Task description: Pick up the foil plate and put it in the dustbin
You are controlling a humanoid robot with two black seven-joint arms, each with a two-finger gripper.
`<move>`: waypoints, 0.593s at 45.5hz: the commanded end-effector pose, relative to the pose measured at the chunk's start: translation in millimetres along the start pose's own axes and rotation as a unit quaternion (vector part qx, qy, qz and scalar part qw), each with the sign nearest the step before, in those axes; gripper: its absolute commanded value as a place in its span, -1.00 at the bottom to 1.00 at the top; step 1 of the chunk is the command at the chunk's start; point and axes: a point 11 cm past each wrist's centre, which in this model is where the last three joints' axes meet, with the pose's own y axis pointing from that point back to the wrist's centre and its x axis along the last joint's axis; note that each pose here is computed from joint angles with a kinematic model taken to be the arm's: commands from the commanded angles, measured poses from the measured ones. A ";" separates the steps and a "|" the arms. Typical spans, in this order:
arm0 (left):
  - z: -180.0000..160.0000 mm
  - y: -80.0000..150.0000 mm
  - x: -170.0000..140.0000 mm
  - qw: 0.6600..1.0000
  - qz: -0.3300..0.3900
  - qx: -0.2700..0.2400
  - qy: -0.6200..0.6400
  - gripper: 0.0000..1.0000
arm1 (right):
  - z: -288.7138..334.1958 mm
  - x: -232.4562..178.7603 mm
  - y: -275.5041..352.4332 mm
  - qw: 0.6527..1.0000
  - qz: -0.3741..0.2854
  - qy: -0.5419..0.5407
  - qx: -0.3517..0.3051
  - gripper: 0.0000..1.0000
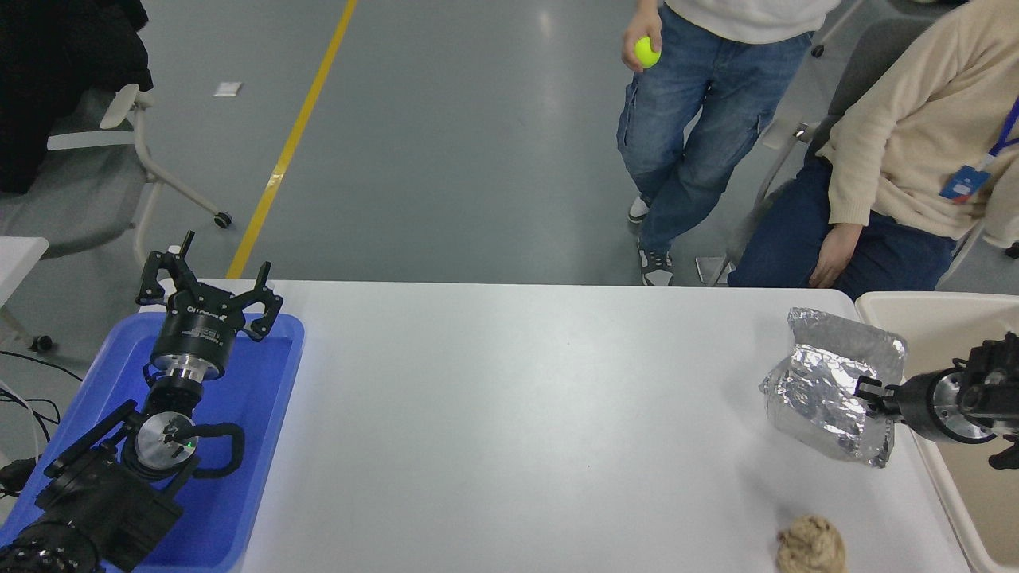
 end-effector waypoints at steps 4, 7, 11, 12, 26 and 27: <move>-0.1 0.0 0.2 1.000 0.001 0.000 -0.001 1.00 | -61.1 26.9 106.0 0.992 -0.068 0.088 0.056 -1.00; -0.1 0.0 0.0 1.000 0.000 0.000 0.000 1.00 | -68.8 33.3 120.2 0.990 -0.079 0.097 0.062 -1.00; 0.0 0.0 0.1 1.000 0.000 0.000 0.000 1.00 | -78.4 39.7 138.3 0.988 -0.088 0.110 0.070 -1.00; 0.0 0.0 0.1 1.000 0.000 0.000 0.000 1.00 | -81.7 41.7 143.3 0.987 -0.088 0.113 0.074 -1.00; 0.0 0.0 0.1 1.000 0.000 0.000 0.000 1.00 | -111.2 71.8 206.5 0.982 -0.047 0.148 0.104 -1.00; 0.0 0.0 0.1 1.000 0.000 0.000 0.000 1.00 | -112.4 72.9 209.8 0.982 -0.046 0.149 0.105 -1.00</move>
